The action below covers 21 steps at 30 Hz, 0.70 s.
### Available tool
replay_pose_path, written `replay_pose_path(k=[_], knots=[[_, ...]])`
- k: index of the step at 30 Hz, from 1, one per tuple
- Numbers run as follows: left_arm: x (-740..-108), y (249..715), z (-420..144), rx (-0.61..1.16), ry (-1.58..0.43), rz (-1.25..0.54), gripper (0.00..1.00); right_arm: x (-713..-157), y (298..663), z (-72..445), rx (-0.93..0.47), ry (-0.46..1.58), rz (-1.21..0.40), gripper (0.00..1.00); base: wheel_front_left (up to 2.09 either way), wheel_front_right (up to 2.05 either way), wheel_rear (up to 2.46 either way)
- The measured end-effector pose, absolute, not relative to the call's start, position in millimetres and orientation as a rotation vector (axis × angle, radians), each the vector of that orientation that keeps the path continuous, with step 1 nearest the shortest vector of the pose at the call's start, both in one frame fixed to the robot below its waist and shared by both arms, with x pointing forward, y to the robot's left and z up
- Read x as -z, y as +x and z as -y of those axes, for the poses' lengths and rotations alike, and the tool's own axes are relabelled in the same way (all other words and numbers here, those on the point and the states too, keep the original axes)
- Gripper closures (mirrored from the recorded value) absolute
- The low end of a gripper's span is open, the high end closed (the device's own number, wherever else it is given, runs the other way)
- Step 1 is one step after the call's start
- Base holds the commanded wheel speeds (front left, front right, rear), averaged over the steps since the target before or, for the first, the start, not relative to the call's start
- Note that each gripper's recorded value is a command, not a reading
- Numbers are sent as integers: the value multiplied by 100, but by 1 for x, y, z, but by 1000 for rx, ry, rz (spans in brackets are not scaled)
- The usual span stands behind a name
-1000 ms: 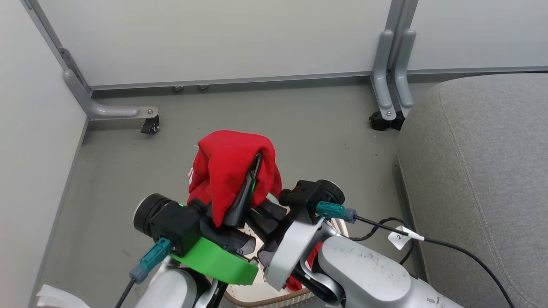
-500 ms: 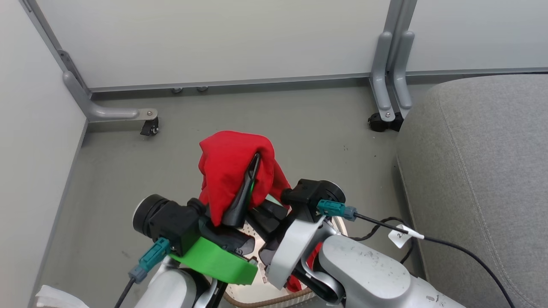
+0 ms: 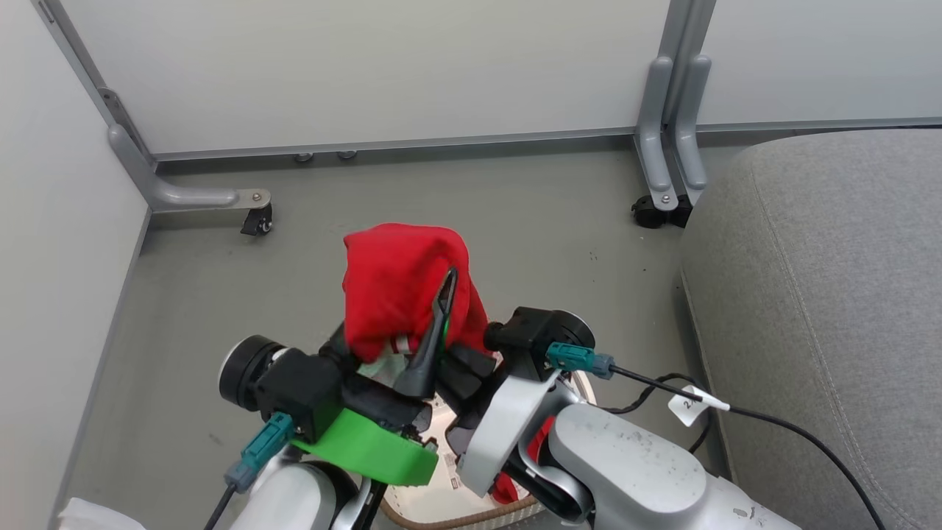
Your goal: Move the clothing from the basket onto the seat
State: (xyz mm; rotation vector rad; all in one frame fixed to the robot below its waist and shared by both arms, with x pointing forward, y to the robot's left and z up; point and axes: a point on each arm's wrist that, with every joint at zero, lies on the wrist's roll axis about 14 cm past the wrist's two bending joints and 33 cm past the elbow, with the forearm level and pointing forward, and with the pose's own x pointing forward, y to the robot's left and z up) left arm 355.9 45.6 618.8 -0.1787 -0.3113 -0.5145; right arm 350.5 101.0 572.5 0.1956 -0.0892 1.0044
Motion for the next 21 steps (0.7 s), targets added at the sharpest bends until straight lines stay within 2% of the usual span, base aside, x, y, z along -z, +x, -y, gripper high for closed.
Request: replay_pose_path(k=[10,21], knots=[[-624,362,-67,423,-113,355,0,-575,356,-97,-984,195,100,100,0,0,0],[-613,362,-73,418,-95,325,0,-576,371,-85,-930,185,110,100,0,0,0]])
